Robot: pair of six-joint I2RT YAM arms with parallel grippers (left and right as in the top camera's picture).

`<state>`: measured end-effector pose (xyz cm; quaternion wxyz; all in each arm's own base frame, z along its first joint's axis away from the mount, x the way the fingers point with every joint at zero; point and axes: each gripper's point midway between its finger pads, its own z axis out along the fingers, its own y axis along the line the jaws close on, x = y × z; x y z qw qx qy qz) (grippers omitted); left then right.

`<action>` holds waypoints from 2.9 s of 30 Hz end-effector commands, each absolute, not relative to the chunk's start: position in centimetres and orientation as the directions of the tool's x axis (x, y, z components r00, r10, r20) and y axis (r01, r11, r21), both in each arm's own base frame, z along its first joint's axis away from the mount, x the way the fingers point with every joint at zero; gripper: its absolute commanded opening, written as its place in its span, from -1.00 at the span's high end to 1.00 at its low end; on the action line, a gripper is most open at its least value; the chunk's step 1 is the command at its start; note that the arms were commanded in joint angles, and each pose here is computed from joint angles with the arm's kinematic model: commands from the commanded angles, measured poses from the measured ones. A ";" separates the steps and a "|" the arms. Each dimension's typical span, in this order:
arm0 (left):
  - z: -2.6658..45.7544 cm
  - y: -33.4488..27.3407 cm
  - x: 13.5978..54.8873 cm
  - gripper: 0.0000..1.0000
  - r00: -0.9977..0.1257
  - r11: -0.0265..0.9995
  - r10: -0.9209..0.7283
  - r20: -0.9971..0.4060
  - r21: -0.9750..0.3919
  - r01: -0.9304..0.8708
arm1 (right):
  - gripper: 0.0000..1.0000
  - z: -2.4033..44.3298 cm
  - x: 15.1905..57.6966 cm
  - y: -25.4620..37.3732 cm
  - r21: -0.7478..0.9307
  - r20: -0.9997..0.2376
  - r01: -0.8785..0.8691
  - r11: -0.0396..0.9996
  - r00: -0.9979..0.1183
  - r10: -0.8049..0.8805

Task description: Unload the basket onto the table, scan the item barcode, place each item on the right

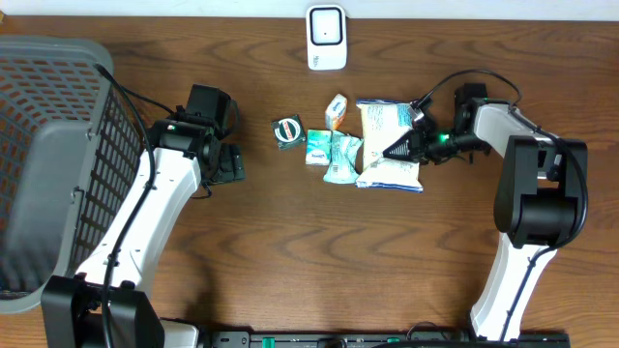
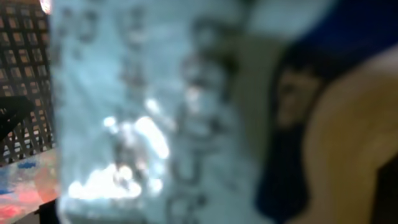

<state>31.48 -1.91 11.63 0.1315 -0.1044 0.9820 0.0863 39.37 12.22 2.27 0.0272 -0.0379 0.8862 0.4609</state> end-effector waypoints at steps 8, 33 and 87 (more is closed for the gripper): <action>12.2 -1.6 31.5 -0.95 -0.937 0.960 -0.192 -0.292 0.143 -0.241 | 0.98 9.6 42.7 9.2 0.749 -0.250 -0.229 0.622 -0.967 -0.055; 12.2 -1.6 31.5 -0.95 -0.937 0.960 -0.192 -0.292 0.143 -0.241 | 0.98 35.1 36.9 18.3 0.500 -0.866 -0.866 -0.015 -0.500 -0.018; 12.2 -1.6 31.5 -0.95 -0.937 0.960 -0.192 -0.292 0.143 -0.241 | 0.98 22.3 46.6 9.0 -0.195 -0.642 -0.035 0.980 -0.751 -0.155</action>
